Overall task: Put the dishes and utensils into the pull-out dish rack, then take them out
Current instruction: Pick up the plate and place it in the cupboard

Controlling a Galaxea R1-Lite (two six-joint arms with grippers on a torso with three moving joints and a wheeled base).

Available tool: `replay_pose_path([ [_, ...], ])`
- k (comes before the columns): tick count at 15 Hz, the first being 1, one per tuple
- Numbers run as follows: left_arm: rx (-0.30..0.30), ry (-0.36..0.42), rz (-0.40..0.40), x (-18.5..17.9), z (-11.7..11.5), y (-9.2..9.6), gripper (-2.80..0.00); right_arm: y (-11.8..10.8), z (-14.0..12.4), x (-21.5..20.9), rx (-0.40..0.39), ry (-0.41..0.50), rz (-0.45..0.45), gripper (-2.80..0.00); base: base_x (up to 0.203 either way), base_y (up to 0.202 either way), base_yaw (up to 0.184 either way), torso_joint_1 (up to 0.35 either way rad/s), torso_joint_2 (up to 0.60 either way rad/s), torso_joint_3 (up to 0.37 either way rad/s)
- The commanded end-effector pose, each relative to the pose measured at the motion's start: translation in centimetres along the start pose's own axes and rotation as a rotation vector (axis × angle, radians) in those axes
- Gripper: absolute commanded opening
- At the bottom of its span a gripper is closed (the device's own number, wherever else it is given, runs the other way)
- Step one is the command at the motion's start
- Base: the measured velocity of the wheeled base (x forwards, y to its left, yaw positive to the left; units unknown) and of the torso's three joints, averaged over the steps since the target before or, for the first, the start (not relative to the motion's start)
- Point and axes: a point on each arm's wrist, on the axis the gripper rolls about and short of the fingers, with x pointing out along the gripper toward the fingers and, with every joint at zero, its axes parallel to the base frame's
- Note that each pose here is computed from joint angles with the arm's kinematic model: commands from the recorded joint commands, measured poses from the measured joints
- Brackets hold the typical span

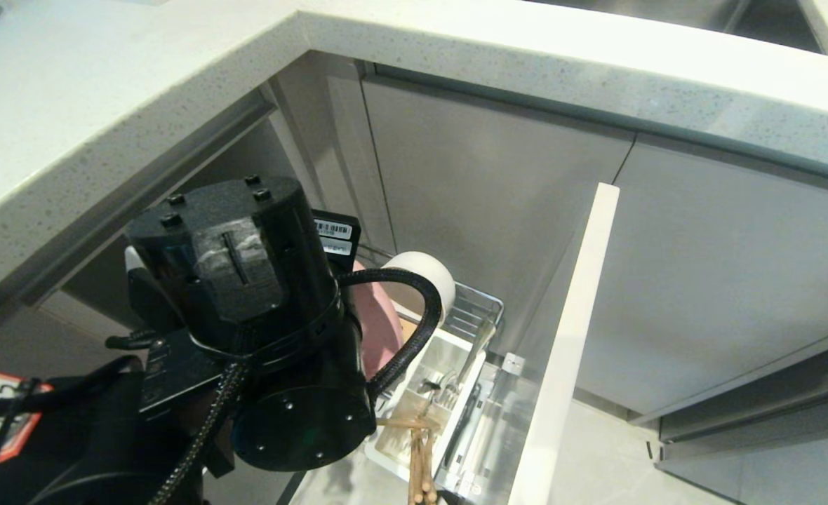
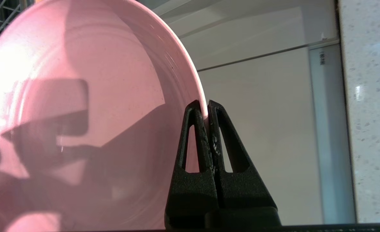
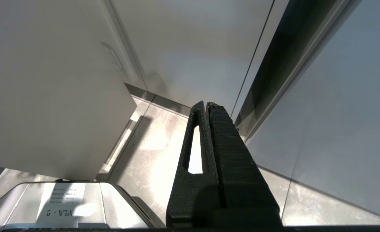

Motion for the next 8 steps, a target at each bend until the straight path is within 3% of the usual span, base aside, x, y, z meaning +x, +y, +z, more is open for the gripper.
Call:
replay_pose_path([
  [1,-0.007,-0.008,0.004,0.03,-0.03,0.01,-2.80,0.00,-0.04,0.01,0.000,0.002,0.000,-2.80,0.000,0.000,0.000,0.000,0.00,0.000],
  [2,-0.006,-0.010,0.005,0.03,-0.03,0.02,-2.80,0.00,-0.04,0.01,0.000,0.002,0.000,-2.80,0.000,0.000,0.000,0.000,0.00,0.000],
  [3,-0.001,-0.009,0.006,0.03,-0.05,0.09,0.00,0.00,-0.04,0.01,0.000,0.002,0.000,-2.80,0.000,0.000,0.000,0.000,0.00,0.000],
  [8,-0.003,-0.015,0.008,0.00,0.12,-0.02,0.00,0.00,-0.04,0.01,0.000,0.002,0.000,-2.80,0.000,0.000,0.000,0.000,0.00,0.000],
])
